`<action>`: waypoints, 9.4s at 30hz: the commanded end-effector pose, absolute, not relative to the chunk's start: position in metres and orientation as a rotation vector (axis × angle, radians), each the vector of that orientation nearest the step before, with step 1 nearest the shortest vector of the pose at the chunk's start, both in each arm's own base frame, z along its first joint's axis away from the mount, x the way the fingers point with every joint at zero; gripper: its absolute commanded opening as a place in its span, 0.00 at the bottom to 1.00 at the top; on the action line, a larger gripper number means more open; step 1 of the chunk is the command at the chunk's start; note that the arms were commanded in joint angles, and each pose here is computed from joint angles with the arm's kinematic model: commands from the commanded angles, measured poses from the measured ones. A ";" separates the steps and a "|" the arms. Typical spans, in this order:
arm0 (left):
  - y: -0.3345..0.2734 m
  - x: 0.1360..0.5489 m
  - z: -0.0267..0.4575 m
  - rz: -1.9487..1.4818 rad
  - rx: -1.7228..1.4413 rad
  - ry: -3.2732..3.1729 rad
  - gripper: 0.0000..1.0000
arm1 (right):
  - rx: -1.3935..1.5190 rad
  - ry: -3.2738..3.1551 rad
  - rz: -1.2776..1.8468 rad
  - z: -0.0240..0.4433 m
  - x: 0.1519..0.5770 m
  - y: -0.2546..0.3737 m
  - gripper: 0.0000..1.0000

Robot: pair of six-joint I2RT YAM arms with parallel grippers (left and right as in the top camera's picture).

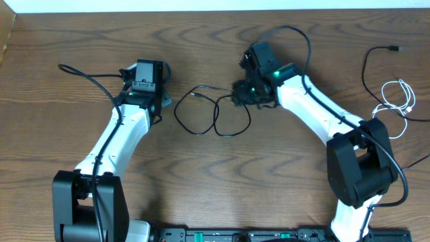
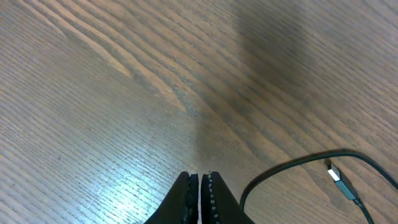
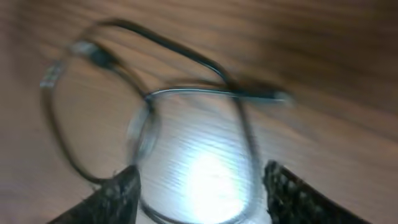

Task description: Untangle cables

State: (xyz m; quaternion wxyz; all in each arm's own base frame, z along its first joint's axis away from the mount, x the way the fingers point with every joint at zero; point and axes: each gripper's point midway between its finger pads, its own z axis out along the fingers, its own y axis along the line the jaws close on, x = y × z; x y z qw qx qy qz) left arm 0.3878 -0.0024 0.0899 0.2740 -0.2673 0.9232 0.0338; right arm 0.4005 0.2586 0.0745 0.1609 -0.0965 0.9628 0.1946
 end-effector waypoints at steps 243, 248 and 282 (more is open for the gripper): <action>-0.004 0.385 0.084 0.078 -0.728 2.494 0.13 | -0.351 2.487 0.235 0.067 0.408 0.298 0.99; -0.004 0.385 0.084 0.077 -0.729 2.495 0.13 | -0.394 2.514 0.337 0.065 0.399 0.310 0.99; -0.004 0.386 0.084 0.075 -0.728 2.491 0.13 | -0.116 2.533 0.434 0.022 0.406 0.318 0.56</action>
